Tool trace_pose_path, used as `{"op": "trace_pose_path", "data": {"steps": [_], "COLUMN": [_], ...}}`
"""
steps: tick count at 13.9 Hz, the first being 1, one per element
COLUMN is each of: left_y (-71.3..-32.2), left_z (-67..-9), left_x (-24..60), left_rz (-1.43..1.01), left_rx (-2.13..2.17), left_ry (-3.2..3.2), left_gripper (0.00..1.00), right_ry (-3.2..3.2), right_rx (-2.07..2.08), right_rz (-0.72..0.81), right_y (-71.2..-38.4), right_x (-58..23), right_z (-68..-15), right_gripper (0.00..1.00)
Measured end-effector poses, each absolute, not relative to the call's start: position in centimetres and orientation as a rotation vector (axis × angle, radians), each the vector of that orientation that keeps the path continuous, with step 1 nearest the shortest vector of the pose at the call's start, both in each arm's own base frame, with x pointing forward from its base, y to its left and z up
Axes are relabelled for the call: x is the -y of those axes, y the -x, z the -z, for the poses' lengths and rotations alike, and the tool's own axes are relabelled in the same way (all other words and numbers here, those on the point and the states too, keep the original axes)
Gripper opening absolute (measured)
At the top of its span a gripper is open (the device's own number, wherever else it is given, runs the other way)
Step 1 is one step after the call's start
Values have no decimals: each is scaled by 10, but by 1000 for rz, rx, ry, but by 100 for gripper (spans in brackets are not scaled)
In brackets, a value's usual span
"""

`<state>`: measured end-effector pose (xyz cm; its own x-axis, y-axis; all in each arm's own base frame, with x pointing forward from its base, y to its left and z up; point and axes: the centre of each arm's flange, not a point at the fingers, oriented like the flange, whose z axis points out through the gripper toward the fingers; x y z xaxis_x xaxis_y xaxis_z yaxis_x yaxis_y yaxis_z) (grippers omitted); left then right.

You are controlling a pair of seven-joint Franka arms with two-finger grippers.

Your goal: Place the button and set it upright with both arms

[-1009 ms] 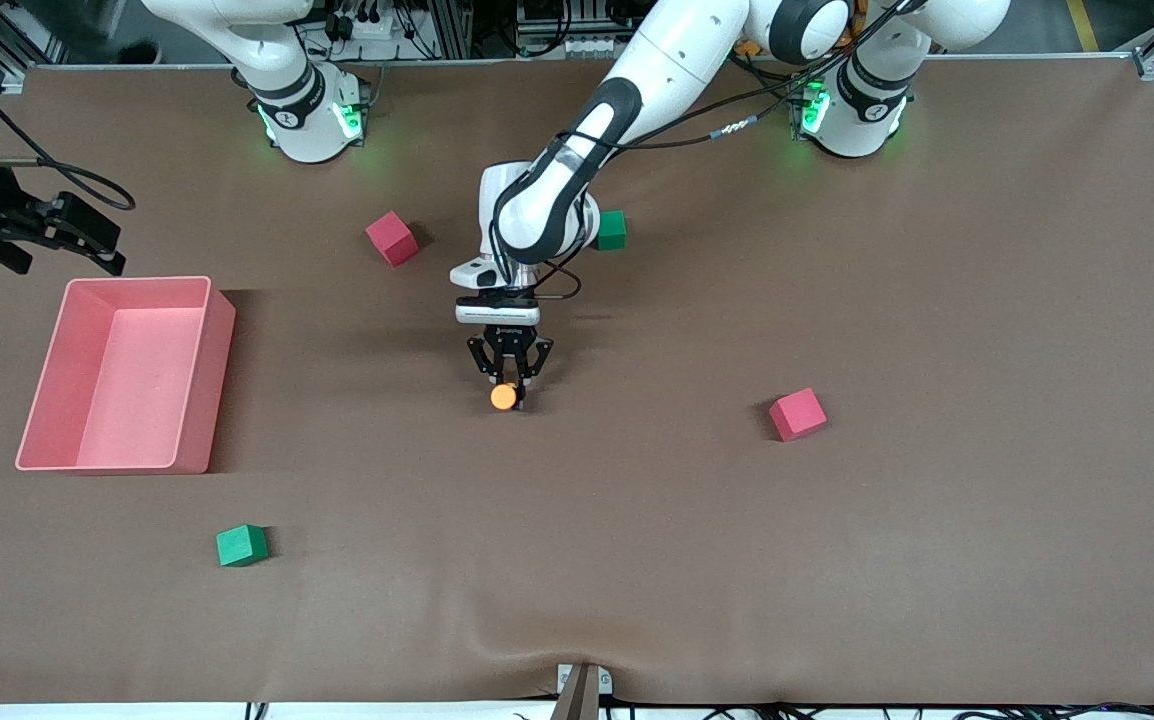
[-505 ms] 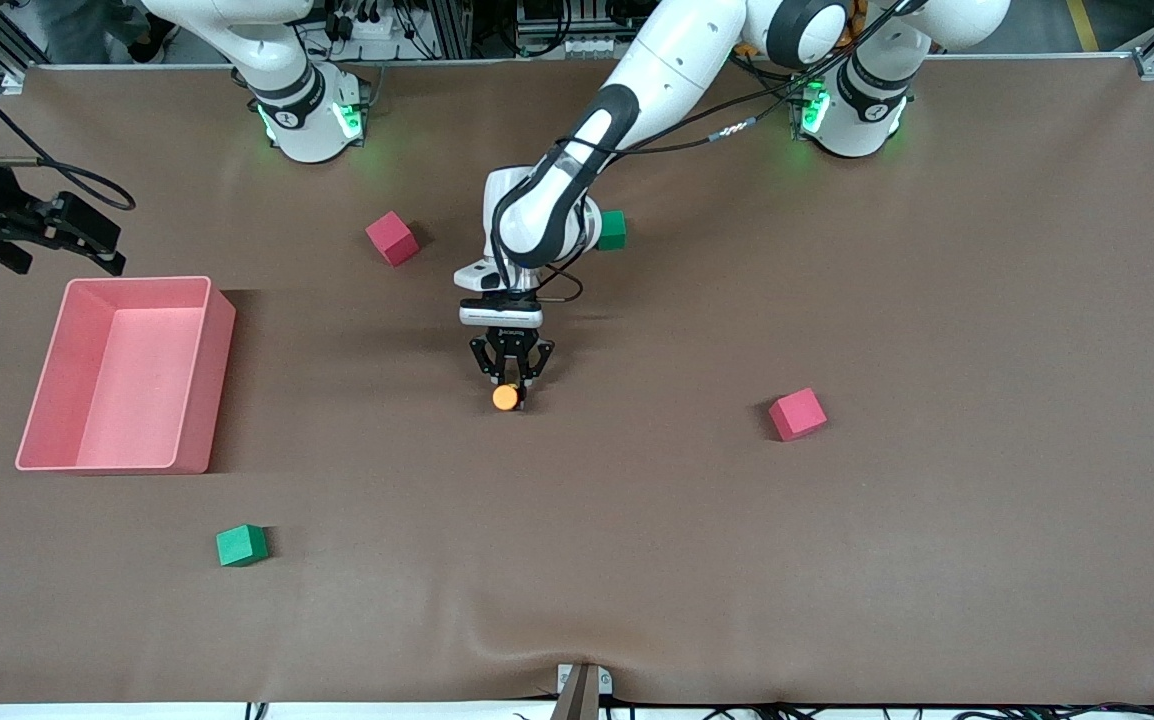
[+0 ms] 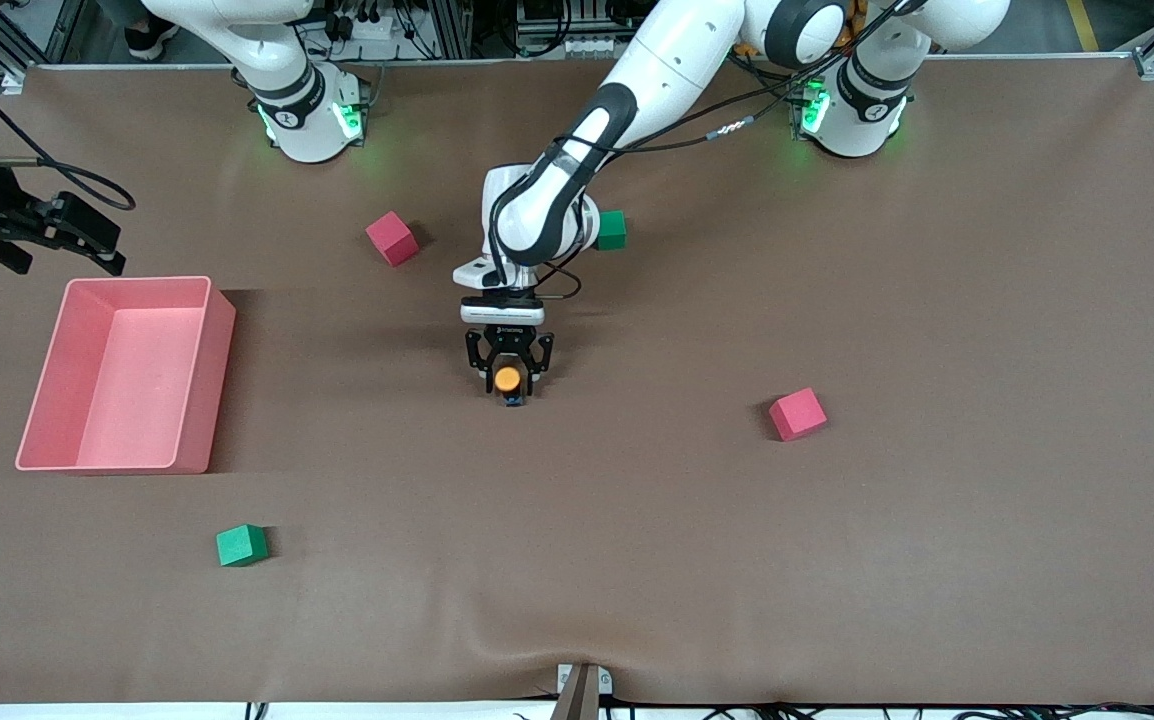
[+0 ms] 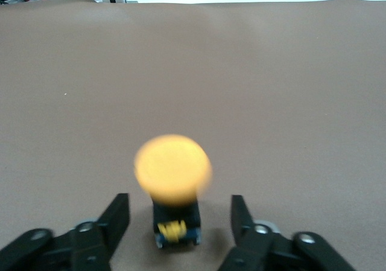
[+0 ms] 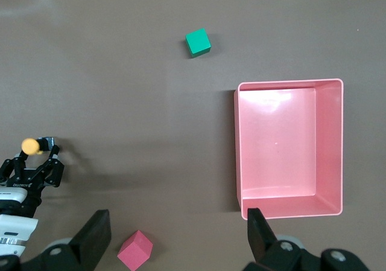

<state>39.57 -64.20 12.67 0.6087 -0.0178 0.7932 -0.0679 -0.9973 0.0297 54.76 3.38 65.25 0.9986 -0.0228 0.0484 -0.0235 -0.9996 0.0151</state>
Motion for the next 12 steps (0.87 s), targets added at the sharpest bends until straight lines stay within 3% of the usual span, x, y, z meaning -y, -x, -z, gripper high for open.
{"op": "trace_pose_path", "data": {"steps": [2, 12], "left_y": [-388, -312], "left_z": [-128, -220], "left_x": [648, 698], "left_rz": [-1336, -811], "left_rx": [63, -573], "left_ry": [-2759, -2897], "left_gripper": [100, 100], "right_ry": [-3125, -3125], "right_rx": [36, 36], "right_rz": [-75, -76], "right_y": [-548, -548], "right_x": [-34, -34], "right_z": [-653, -653], "right_gripper": [100, 100]}}
